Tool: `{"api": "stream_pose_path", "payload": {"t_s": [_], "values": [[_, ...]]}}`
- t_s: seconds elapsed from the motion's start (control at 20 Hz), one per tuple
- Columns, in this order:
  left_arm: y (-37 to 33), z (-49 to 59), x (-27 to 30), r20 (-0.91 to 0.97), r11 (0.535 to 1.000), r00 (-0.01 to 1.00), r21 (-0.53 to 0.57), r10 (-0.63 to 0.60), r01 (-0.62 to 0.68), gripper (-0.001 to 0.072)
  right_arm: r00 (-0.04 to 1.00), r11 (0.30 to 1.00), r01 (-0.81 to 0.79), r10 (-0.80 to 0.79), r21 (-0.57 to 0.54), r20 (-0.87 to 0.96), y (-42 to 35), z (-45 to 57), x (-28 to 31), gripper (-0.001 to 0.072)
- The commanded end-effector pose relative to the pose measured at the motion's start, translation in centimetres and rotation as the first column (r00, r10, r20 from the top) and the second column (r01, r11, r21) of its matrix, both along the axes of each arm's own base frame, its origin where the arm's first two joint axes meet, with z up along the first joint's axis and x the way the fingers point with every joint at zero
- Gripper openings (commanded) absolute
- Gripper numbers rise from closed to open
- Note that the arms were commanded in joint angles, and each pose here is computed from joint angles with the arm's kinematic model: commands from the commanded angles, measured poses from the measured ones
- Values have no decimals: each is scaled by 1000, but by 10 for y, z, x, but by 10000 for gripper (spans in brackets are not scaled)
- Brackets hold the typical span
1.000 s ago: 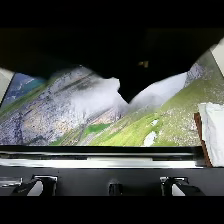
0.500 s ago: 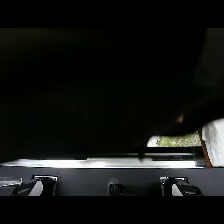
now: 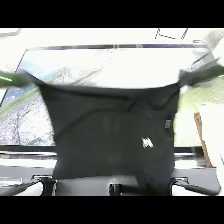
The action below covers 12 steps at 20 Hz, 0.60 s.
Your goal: Fold the clothes and pants, and hang the long-sleeved shirts on hangers.
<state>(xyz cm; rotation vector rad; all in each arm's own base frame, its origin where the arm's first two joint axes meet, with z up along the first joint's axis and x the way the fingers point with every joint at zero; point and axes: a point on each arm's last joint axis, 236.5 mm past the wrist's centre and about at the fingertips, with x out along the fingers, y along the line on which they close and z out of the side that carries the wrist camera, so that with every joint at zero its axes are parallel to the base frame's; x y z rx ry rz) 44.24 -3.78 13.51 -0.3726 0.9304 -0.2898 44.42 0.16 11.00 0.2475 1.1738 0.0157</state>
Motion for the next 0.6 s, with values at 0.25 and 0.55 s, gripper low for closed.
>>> {"api": "stream_pose_path", "payload": {"t_s": [0.25, 0.55], "values": [[21, -156, 113, -104, 992, 987, -18, 119, -122, 18, 936, 968, 196, -233, 158, 263, -2, -109, 146, 37], [22, -158, 137, -50, 990, 989, -10, 140, -140, 18, 943, 966, 210, -241, 153, 230, -4, -140, 150, 37]]}}
